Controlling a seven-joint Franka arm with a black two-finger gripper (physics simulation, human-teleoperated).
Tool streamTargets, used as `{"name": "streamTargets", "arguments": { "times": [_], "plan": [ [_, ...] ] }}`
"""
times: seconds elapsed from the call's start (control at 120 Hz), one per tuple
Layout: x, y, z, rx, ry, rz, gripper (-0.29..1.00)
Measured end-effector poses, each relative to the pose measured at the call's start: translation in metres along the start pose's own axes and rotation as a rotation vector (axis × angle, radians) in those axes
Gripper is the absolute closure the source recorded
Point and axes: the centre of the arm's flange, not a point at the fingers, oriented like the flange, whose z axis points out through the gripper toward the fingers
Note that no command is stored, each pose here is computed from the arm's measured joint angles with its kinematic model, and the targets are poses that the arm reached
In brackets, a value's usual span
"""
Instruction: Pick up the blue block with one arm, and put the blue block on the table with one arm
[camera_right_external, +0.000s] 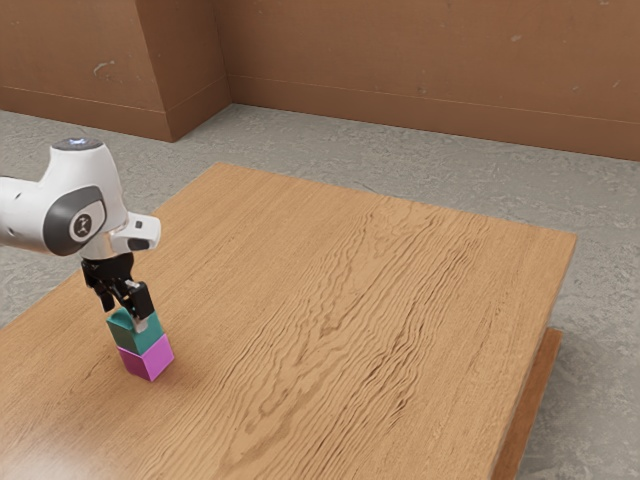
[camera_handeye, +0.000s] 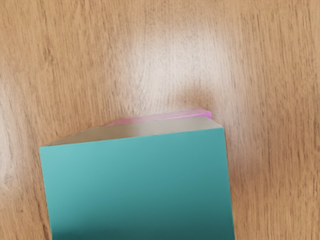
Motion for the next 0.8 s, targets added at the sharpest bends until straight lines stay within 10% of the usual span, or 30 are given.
{"name": "streamTargets", "arguments": {
  "times": [0.8],
  "plan": [
    [0.015,-0.001,0.029,-0.011,-0.044,0.012,0.00]
  ]
}}
